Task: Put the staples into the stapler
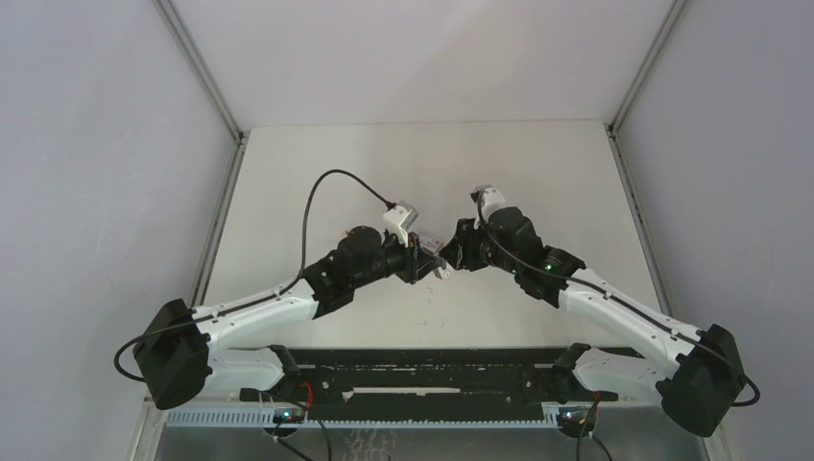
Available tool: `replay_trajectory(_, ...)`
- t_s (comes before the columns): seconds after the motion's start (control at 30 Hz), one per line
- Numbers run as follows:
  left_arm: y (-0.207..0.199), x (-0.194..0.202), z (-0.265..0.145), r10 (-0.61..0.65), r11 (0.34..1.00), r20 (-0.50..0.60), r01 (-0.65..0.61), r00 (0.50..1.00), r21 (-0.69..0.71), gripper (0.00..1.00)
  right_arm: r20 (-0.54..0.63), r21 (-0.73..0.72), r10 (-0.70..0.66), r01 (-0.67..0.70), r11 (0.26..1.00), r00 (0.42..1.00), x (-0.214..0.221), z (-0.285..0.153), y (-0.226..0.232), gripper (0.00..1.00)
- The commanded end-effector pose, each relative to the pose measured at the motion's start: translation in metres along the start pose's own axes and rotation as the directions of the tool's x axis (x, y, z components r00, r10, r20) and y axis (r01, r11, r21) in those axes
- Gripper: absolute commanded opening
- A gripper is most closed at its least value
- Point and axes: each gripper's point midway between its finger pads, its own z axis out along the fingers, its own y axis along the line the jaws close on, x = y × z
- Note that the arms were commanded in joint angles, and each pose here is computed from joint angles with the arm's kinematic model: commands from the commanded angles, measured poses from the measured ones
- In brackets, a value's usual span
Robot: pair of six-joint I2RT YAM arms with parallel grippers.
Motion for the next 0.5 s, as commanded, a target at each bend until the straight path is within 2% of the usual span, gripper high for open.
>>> replay_trajectory(0.0,-0.017,-0.039,-0.006,0.040,0.998,0.121,-0.045,0.992,0.041,0.00,0.032,-0.036,0.023,-0.022,0.999,0.999,-0.014,0.001,0.013,0.33)
replay_trajectory(0.27,-0.016,-0.038,-0.014,0.044,0.998,0.154,-0.051,0.987,0.041,0.00,0.048,0.029,0.029,-0.030,0.999,0.998,-0.016,-0.001,-0.001,0.00)
replay_trajectory(0.47,-0.009,-0.033,-0.023,0.057,0.998,0.164,-0.060,0.985,0.019,0.00,0.125,0.116,0.077,-0.091,0.989,0.989,-0.033,-0.013,-0.026,0.00)
